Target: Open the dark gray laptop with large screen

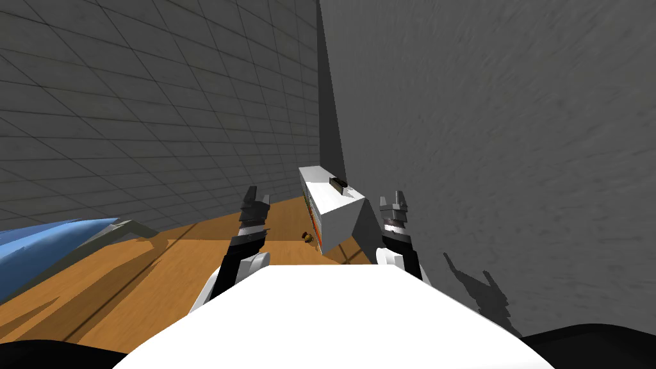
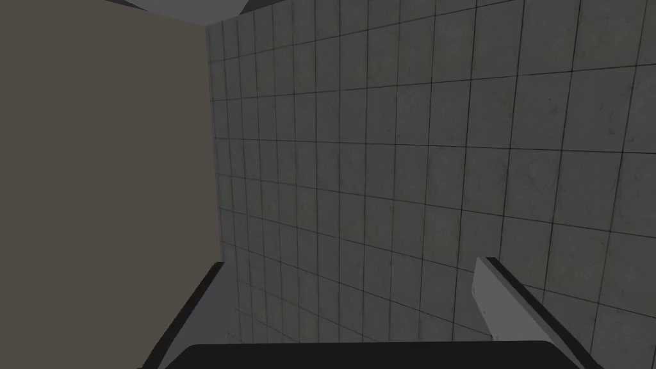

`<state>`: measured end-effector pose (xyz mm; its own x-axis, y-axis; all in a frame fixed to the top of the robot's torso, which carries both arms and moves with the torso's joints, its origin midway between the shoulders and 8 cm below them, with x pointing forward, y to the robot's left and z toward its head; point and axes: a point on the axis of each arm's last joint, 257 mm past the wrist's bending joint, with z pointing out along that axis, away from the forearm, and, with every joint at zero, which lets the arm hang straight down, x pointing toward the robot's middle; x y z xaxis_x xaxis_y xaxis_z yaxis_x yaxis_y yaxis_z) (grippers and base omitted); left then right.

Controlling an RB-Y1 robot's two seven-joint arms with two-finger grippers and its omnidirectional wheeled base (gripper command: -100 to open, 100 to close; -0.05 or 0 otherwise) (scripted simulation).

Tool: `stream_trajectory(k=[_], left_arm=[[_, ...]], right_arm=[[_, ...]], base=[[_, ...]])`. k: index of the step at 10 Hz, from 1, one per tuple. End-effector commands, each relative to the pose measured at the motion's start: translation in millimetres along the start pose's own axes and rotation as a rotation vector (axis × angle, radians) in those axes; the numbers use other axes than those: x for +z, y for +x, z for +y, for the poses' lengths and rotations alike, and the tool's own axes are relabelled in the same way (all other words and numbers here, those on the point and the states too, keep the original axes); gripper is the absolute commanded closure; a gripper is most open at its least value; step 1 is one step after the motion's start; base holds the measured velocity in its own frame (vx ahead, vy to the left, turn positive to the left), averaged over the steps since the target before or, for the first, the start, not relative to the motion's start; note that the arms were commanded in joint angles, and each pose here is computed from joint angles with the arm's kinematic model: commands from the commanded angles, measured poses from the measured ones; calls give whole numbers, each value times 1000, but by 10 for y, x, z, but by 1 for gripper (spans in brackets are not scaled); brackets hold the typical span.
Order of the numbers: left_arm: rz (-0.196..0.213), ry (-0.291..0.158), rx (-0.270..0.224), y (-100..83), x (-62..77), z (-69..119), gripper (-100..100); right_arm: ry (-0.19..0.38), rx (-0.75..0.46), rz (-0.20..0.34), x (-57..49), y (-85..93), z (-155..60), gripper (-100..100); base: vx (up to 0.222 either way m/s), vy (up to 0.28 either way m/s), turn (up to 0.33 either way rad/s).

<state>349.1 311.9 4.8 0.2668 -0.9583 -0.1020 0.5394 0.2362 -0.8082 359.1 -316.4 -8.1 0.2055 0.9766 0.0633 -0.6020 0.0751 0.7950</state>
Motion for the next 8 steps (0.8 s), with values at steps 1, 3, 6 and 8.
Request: stream_trajectory(k=[1, 3, 6, 8], left_arm=[[0, 0, 0, 0, 0, 0, 0], [0, 0, 0, 0, 0, -1, 0], [0, 0, 0, 0, 0, -1, 0], [0, 0, 0, 0, 0, -2, 0]], right_arm=[[0, 0, 0, 0, 0, 0, 0], [0, 0, 0, 0, 0, 1, 0], [0, 0, 0, 0, 0, 1, 0], [0, 0, 0, 1, 0, 2, 0]], base=[[0, 0, 0], [0, 0, 0], [0, 0, 0], [0, 0, 0]])
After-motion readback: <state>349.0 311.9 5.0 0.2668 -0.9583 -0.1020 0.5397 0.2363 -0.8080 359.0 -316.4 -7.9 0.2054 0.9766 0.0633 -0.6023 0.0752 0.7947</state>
